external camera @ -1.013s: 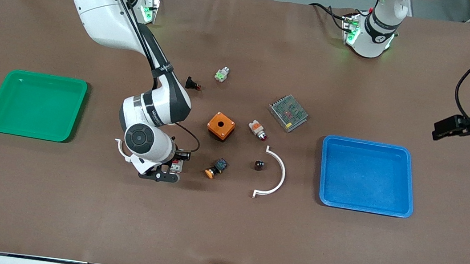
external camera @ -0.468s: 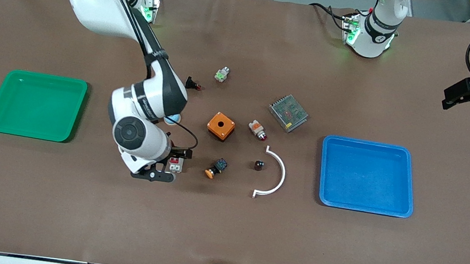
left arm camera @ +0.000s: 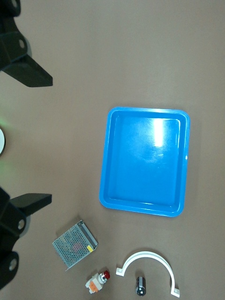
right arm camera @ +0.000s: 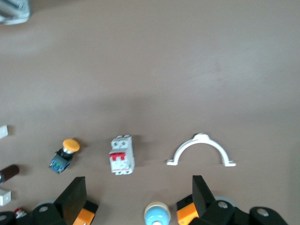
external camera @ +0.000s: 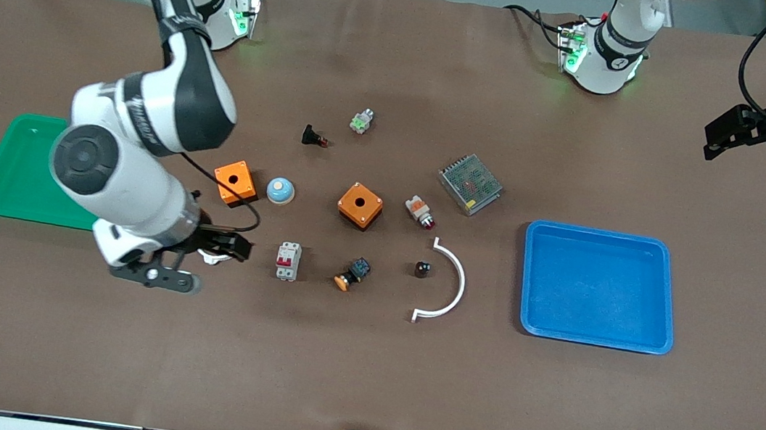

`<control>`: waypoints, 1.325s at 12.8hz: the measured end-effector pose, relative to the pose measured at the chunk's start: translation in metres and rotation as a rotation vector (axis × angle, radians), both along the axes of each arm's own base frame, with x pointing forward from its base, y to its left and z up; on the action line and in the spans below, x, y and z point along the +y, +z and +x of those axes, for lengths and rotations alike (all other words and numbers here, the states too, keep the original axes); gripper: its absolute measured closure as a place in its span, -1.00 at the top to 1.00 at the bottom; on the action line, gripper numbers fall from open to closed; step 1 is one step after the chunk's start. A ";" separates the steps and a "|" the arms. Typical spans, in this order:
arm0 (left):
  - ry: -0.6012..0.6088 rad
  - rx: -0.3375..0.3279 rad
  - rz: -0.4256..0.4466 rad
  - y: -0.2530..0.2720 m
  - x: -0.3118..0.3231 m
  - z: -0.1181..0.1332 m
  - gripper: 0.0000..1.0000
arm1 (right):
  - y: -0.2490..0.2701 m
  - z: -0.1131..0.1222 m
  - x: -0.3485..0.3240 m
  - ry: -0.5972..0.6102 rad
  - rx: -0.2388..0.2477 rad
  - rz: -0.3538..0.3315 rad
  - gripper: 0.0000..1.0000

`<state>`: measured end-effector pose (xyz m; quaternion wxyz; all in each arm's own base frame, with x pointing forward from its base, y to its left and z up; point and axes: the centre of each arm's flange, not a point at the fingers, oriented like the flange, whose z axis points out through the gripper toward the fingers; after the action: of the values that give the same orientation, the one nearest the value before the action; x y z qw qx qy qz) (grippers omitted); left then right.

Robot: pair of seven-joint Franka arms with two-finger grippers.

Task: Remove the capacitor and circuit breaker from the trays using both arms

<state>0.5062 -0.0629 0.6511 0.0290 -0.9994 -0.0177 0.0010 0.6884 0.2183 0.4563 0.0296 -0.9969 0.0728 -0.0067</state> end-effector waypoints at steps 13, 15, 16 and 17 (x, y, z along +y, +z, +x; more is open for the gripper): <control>0.018 -0.014 -0.045 -0.002 -0.009 0.001 1.00 | 0.068 -0.014 -0.236 0.086 -0.149 -0.101 1.00; 0.009 -0.019 -0.046 -0.002 -0.012 0.001 1.00 | 0.081 -0.028 -0.231 0.101 -0.166 -0.067 1.00; 0.006 -0.020 -0.046 -0.001 -0.014 0.001 1.00 | 0.098 -0.035 -0.228 0.106 -0.176 -0.061 1.00; 0.005 -0.021 -0.046 -0.001 -0.014 0.001 1.00 | 0.116 -0.044 -0.226 0.110 -0.168 -0.057 1.00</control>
<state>0.5073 -0.0772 0.6505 0.0058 -0.9997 -0.0206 -0.0091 0.6440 -0.0078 0.5722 0.0077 -0.9958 0.0148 -0.0905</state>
